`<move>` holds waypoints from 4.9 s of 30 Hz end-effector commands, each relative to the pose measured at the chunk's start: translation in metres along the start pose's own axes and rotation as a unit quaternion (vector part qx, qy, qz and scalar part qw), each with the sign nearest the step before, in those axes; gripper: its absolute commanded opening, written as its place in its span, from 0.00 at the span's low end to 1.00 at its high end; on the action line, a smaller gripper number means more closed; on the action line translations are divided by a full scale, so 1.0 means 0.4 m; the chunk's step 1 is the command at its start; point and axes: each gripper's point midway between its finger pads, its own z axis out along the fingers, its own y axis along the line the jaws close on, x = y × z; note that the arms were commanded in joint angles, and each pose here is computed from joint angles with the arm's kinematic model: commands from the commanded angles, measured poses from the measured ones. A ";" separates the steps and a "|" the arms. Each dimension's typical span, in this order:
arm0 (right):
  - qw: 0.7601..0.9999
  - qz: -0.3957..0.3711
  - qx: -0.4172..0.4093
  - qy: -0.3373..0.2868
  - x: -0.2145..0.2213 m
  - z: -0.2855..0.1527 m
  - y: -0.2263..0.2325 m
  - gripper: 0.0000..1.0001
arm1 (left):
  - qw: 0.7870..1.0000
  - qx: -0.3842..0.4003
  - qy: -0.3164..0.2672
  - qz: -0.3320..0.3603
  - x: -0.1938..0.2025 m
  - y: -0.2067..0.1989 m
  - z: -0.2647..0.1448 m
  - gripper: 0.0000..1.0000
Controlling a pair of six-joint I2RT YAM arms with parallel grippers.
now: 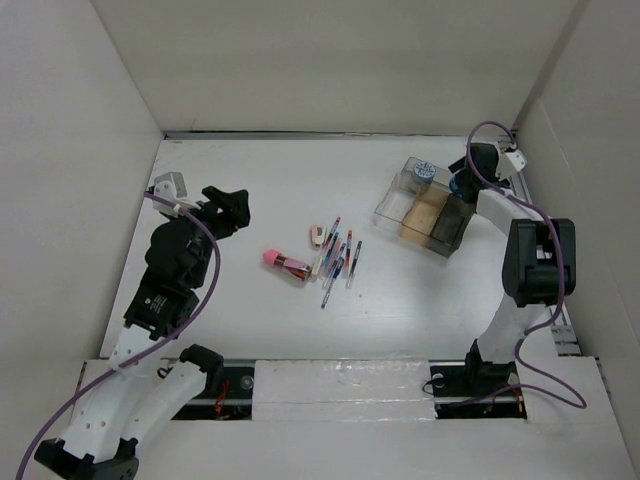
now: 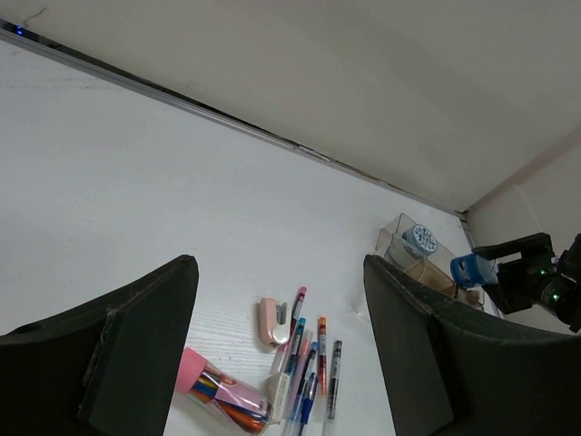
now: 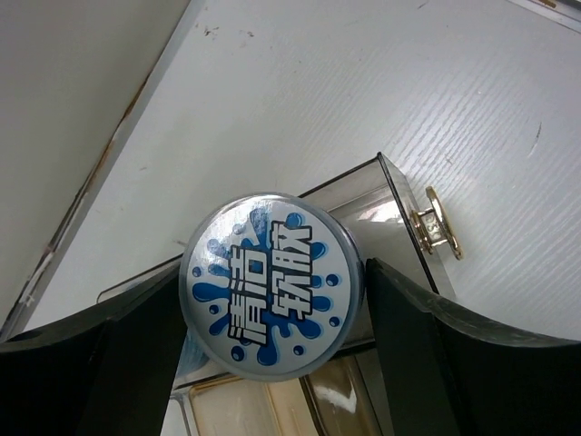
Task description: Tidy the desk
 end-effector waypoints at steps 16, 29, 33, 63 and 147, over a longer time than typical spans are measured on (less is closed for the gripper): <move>0.969 -0.009 -0.242 0.051 0.012 -0.276 0.274 0.19 | 1.000 0.016 -0.019 0.000 -0.031 -0.020 0.001 0.69; 0.757 -0.211 -0.541 0.300 0.580 -0.873 0.470 0.46 | 0.999 -0.008 -0.045 -0.014 -0.063 0.002 -0.018 0.69; 0.733 -0.298 -0.526 0.312 0.708 -0.924 0.437 0.61 | 0.998 -0.003 -0.054 -0.019 -0.070 0.000 -0.024 0.69; 0.709 -0.463 -0.408 0.341 1.054 -0.886 0.283 0.45 | 0.997 -0.025 -0.069 -0.028 -0.091 0.019 -0.038 0.69; 0.881 -0.291 -0.316 0.199 0.787 -0.688 0.393 0.72 | 0.999 0.001 -0.036 -0.015 -0.048 -0.004 -0.015 0.69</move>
